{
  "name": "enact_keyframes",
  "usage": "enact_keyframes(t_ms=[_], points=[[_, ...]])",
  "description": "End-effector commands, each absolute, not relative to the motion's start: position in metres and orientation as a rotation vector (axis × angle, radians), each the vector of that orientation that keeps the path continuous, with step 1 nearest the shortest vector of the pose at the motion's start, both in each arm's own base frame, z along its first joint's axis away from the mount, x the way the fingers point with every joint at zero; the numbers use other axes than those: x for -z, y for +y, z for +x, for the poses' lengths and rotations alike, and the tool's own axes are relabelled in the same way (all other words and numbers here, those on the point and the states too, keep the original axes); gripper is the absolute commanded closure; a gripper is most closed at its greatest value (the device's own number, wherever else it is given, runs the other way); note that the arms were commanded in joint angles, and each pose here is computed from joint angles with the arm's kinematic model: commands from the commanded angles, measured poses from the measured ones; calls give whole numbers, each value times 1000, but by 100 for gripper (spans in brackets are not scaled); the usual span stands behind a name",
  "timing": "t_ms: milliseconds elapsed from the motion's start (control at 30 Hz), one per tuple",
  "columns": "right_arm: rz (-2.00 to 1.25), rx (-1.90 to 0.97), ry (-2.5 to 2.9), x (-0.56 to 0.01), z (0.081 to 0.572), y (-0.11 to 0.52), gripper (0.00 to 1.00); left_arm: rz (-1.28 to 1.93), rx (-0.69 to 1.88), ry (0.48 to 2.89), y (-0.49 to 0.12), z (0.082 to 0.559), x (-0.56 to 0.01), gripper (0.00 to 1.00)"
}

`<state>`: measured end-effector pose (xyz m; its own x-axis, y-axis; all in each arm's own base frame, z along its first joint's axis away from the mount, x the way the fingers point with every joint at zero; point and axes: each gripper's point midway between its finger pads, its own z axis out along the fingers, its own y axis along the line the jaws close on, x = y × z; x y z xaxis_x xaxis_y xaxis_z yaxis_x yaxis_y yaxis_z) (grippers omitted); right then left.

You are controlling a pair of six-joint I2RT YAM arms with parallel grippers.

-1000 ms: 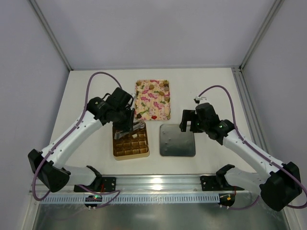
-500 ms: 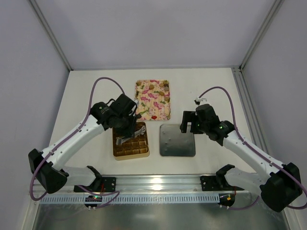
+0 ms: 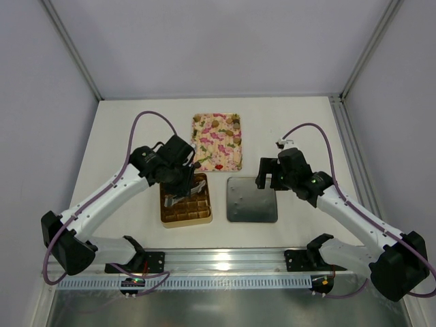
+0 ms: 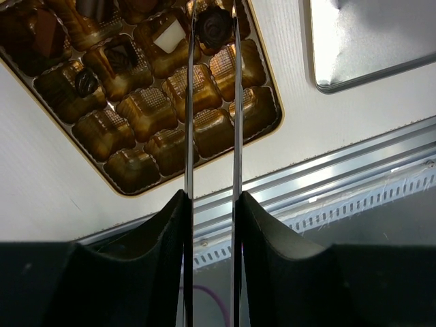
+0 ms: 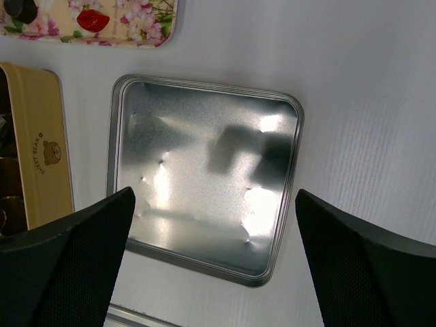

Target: Pack the chocolate

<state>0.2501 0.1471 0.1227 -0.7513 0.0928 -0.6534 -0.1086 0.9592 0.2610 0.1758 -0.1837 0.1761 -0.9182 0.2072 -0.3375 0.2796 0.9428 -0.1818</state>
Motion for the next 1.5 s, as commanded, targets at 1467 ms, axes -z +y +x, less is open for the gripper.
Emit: enact_keyframes(t_ms=[1467], points=[[-174,-538,2335,-152,256,177,0,-340,92,2456,-72,395,-224,58]])
